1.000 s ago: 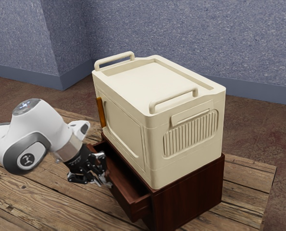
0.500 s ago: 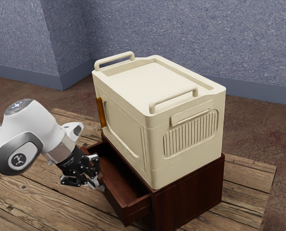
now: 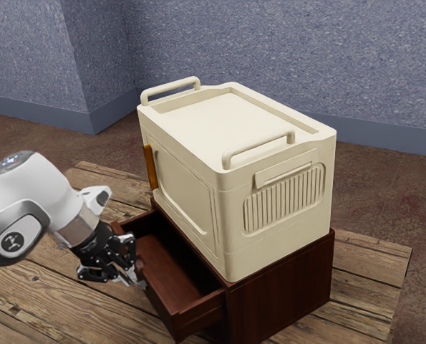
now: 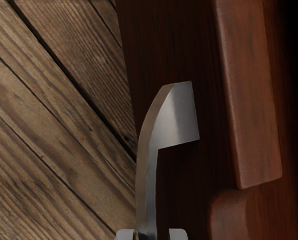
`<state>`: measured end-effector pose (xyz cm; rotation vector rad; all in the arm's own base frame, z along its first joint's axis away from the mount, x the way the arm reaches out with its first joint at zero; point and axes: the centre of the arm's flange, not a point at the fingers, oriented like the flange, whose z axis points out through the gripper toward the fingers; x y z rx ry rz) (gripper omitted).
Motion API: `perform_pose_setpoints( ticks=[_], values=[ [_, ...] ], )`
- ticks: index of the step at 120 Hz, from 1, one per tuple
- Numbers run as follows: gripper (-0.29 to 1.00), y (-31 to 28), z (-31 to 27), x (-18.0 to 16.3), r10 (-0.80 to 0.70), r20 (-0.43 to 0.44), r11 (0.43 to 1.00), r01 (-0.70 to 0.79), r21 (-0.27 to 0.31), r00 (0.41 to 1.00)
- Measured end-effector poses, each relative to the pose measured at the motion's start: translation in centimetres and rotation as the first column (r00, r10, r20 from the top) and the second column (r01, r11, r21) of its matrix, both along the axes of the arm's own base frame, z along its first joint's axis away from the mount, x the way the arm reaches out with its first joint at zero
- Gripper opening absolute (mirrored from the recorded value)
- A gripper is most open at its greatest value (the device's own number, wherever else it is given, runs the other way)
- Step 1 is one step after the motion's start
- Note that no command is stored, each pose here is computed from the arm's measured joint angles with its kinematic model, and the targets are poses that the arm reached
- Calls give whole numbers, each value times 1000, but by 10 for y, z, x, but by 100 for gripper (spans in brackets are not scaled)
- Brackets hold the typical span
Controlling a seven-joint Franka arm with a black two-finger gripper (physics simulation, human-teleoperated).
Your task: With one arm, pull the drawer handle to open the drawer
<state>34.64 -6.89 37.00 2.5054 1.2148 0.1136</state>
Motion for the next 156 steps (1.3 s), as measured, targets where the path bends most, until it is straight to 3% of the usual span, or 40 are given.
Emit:
perform_pose_setpoints(
  ticks=[156],
  values=[
    [0, 27, -1, -37, 17, -6, 1000, -17, -13, 1000]
  ],
)
